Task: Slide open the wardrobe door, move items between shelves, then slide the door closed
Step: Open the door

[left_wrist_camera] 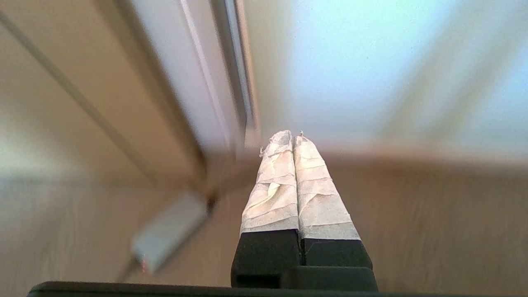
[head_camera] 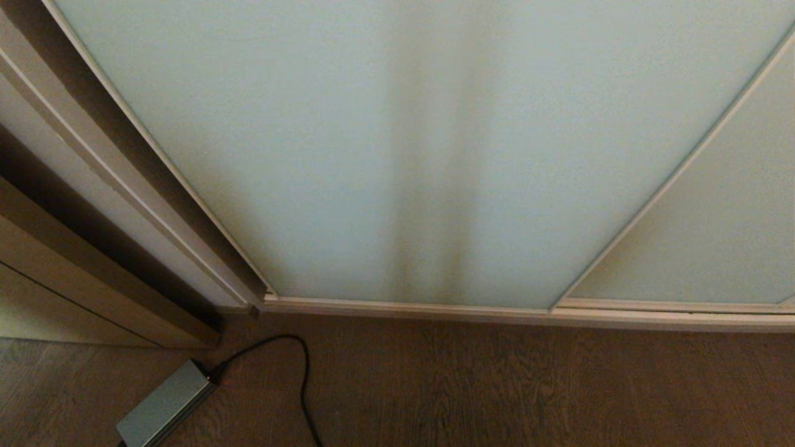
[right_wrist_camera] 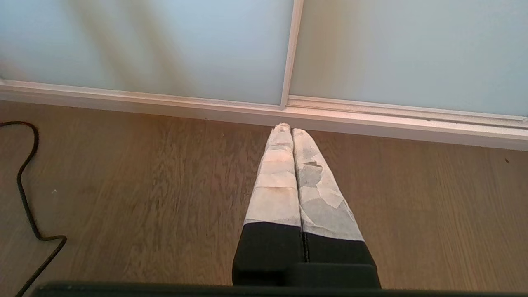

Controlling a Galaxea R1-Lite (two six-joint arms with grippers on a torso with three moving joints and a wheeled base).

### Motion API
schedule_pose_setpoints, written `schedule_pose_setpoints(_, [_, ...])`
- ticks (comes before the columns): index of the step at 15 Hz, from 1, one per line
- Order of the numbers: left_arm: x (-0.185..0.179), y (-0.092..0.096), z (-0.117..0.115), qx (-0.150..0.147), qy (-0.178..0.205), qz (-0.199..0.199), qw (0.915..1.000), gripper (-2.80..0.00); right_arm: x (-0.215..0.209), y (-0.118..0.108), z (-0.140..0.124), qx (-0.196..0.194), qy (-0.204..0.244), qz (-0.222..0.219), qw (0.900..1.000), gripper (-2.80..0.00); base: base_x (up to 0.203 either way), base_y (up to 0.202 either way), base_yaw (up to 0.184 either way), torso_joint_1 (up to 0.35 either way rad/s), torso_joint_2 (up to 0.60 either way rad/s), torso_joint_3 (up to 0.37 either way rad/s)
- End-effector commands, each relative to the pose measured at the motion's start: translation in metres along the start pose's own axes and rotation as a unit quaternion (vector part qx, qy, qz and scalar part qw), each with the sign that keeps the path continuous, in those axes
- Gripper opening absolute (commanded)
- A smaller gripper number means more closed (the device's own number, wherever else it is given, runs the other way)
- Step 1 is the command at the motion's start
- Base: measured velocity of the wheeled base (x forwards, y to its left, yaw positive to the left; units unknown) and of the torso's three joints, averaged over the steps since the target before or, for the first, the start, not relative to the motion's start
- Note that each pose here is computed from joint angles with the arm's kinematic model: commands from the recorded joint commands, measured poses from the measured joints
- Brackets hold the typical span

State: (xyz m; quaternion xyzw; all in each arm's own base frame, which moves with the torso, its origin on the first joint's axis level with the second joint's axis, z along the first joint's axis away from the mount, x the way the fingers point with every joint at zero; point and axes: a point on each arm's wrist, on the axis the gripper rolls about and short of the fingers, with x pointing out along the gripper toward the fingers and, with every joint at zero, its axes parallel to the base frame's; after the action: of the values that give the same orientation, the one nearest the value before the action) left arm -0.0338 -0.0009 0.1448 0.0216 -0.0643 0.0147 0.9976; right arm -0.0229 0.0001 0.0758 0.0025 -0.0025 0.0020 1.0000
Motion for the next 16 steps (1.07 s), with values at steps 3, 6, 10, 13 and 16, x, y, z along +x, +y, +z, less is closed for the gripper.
schedule_pose_setpoints(3, [0.040,0.007,0.111,-0.010,-0.036,0.069,0.9969,-2.80,0.000,0.000,0.000,0.000,-0.001,0.000,1.000,-2.80,0.000,0.000,0.000,0.000,0.00,0.000])
schedule_pose_setpoints(6, [0.079,0.015,0.163,-0.029,-0.119,0.195,0.9732,-2.80,0.000,0.000,0.000,0.000,-0.001,0.000,1.000,-2.80,0.000,0.000,0.000,0.000,0.00,0.000])
schedule_pose_setpoints(10, [0.124,0.021,0.194,-0.052,-0.150,0.295,0.9424,-2.80,0.000,0.000,0.000,0.000,-0.001,0.001,1.000,-2.80,0.000,0.000,0.000,0.000,0.00,0.000])
schedule_pose_setpoints(13, [0.158,0.024,0.208,-0.064,-0.162,0.346,0.9218,-2.80,0.000,0.000,0.000,0.000,-0.001,0.001,1.000,-2.80,0.000,0.000,0.000,0.000,0.00,0.000])
schedule_pose_setpoints(16, [0.197,0.026,0.208,-0.065,-0.147,0.376,0.9126,-2.80,0.000,0.000,0.000,0.000,-0.001,0.000,1.000,-2.80,0.000,0.000,0.000,0.000,0.00,0.000])
